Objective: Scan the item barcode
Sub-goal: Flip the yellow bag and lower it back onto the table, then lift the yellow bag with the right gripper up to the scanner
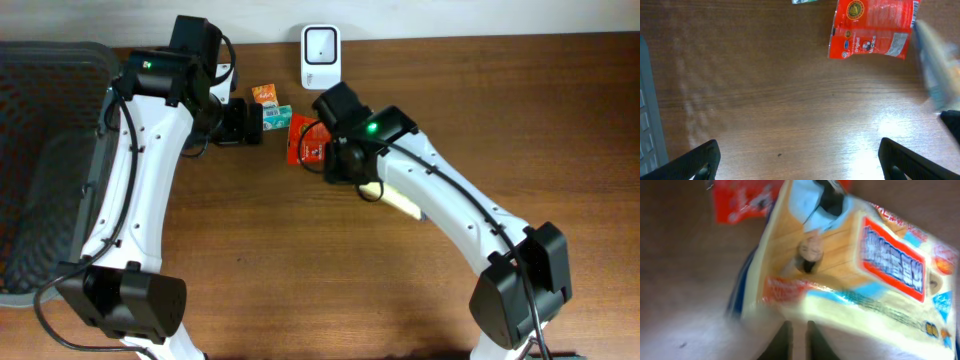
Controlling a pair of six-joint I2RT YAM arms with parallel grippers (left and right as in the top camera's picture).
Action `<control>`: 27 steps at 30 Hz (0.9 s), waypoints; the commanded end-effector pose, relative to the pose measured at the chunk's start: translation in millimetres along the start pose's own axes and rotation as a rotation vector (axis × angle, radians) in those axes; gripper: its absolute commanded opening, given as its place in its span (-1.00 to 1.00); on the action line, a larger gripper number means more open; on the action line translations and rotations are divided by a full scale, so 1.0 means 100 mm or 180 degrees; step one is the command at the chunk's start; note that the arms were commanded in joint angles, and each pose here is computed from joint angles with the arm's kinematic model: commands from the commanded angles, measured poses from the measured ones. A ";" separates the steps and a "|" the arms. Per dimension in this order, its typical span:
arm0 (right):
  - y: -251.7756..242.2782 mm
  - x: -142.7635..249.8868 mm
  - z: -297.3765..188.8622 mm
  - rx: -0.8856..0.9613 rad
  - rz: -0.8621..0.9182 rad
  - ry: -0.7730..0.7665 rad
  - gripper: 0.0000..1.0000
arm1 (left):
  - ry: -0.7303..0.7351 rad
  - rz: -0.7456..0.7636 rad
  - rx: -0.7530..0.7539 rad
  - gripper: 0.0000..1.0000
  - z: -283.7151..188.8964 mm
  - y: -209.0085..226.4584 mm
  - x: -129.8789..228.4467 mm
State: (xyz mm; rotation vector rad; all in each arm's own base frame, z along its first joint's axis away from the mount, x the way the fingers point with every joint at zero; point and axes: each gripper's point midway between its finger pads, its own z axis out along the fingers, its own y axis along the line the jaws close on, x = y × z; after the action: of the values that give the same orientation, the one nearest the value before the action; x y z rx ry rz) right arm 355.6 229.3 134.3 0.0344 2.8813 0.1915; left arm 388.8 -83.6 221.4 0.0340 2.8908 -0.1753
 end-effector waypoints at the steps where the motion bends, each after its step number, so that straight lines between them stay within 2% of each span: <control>1: 0.16 0.14 0.02 -0.0281 -0.0274 0.0264 0.58 | -0.0006 -0.0010 -0.0008 0.98 0.00 0.00 0.00; 2: 0.12 0.12 -0.06 -0.0299 -0.0285 0.0311 0.75 | -0.0006 -0.0011 -0.0009 0.98 0.00 0.00 0.00; 5: -0.21 -0.12 -0.14 -0.0085 -0.0292 0.0173 0.97 | -0.0006 -0.0010 -0.0008 0.98 0.00 0.00 0.00; 9: -0.78 -0.26 0.03 0.0312 0.0193 0.0133 0.98 | -0.0006 -0.0011 -0.0008 0.98 0.00 0.00 0.00; 10: -0.85 -0.24 0.13 0.0322 0.0135 0.0149 0.96 | -0.0006 -0.0010 -0.0008 0.98 0.00 0.00 0.00; 11: -0.84 -0.20 0.28 0.0250 -0.0543 0.0170 0.88 | -0.0006 -0.0010 -0.0008 0.98 0.00 0.00 0.00; 13: -0.86 -0.09 0.48 0.0200 -0.1752 0.0251 1.00 | -0.0006 -0.0010 -0.0008 0.98 0.00 0.00 0.00; 14: -0.87 -0.06 0.57 0.0184 -0.2203 0.0242 1.00 | -0.0006 -0.0011 -0.0009 0.98 0.00 0.00 0.00; 18: -0.85 -0.13 0.80 0.0167 -0.2968 0.0003 1.00 | -0.0006 -0.0010 -0.0008 0.99 0.00 0.00 0.00; 21: -0.88 -0.03 0.96 0.0137 -0.3155 0.0050 0.99 | -0.0007 -0.0011 -0.0008 0.98 0.00 0.00 0.00; 22: -0.86 0.02 1.01 0.0060 -0.3155 0.0091 0.80 | -0.0007 -0.0010 -0.0008 0.98 0.00 0.00 0.00; 23: -0.85 0.08 1.06 -0.0019 -0.3149 0.0146 0.49 | -0.0006 -0.0010 -0.0008 0.98 0.00 0.00 0.00; 25: -0.89 0.16 1.15 -0.0021 -0.3136 0.0252 0.16 | -0.0006 -0.0011 -0.0008 0.98 0.00 0.00 0.00; 26: -0.91 0.20 1.21 -0.0027 -0.3132 0.0312 -0.21 | -0.0006 -0.0011 -0.0008 0.98 0.00 0.00 0.00; 27: -0.92 0.24 1.27 -0.0025 -0.3037 0.0360 -0.24 | -0.0007 -0.0011 -0.0008 0.98 0.00 0.00 0.00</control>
State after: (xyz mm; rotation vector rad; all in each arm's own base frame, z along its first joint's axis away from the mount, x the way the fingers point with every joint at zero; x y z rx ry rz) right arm 379.5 155.2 21.0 -1.3182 2.5738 -0.0247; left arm 388.8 -83.6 221.4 0.0340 2.8908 -0.1753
